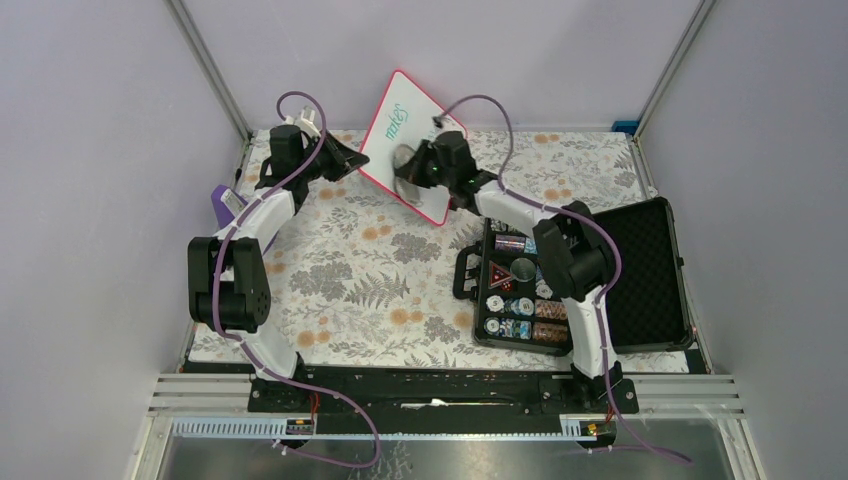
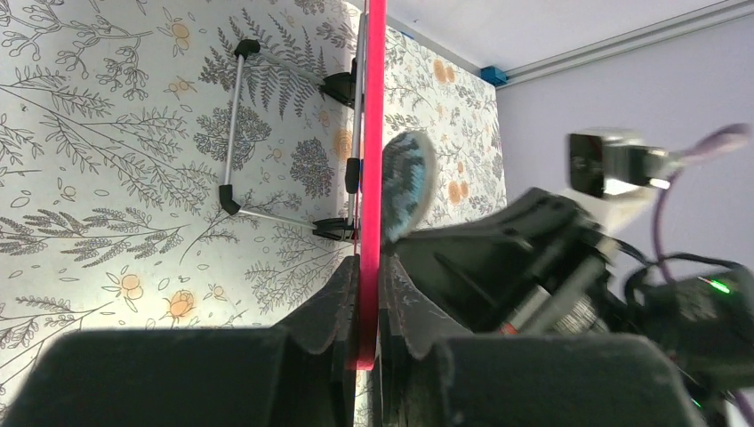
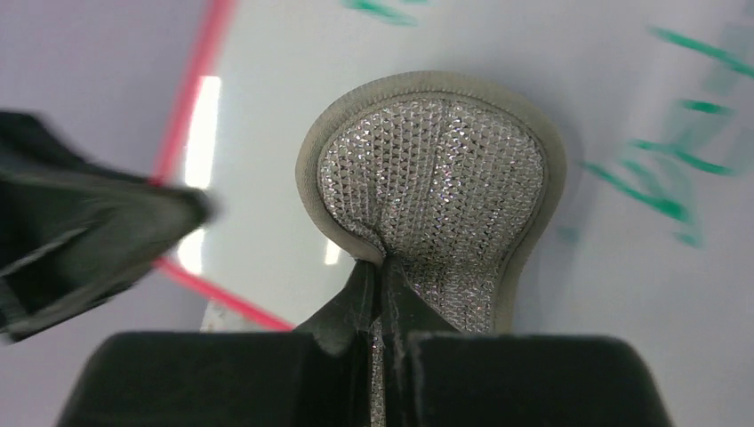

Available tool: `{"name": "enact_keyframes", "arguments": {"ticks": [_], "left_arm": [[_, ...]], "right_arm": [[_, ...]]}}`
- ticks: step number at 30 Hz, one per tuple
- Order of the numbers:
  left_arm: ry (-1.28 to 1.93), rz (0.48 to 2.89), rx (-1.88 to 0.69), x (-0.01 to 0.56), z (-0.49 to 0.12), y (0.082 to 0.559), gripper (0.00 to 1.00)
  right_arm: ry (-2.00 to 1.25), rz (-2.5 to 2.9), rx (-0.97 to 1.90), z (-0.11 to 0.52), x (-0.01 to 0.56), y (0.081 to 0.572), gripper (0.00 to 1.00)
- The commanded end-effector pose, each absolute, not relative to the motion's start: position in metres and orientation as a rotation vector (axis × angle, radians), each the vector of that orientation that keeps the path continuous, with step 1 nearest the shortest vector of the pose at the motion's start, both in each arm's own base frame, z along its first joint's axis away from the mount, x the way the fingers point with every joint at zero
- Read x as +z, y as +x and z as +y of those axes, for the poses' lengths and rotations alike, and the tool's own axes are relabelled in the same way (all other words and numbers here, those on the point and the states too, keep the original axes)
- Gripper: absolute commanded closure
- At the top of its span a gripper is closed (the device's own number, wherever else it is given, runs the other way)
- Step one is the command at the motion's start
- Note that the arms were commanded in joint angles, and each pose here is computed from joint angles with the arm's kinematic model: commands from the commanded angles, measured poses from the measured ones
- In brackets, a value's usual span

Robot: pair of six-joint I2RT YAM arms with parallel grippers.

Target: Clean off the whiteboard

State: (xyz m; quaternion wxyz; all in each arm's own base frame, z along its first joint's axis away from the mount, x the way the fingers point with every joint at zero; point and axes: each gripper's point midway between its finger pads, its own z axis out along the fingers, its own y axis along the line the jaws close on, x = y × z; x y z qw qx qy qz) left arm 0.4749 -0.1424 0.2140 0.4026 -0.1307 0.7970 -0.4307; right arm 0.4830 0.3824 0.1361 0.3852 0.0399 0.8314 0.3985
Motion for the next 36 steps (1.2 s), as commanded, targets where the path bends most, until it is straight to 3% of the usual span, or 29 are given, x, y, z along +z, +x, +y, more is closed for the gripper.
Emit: {"name": "enact_keyframes", "arguments": {"ticks": [1,7,13,16,21,30,36], "left_arm": [[-0.268,2.05,-1.198,0.223,-0.171,0.457,1.0],[-0.267,2.05,-1.198,0.223,-0.171,0.458,1.0],[-0.263,2.046,-1.2,0.225,-0.171,0.458,1.0],[-0.261,2.042,-1.201,0.227,-0.171,0.457,1.0],[-0.26,2.039,-1.206,0.229,-0.171,0.456,1.0],[-0.264,2.046,-1.21,0.226,-0.172,0.456,1.0],[-0.264,2.046,-1.207,0.226,-0.171,0.457,1.0]], "right_arm": [[-0.158,2.021,1.069,0.446,0.182,0.457,1.0],[0.018,2.124,1.001,0.394,0.129,0.486,1.0],[0.326,2.283,0.944,0.327,0.049,0.483,1.0],[0.362,2.322,0.95,0.321,0.037,0.485,1.0],[0.258,2.286,0.962,0.339,0.06,0.49,1.0],[-0.051,2.106,1.066,0.435,0.163,0.481,1.0],[0.003,2.13,1.044,0.425,0.144,0.497,1.0]]}}
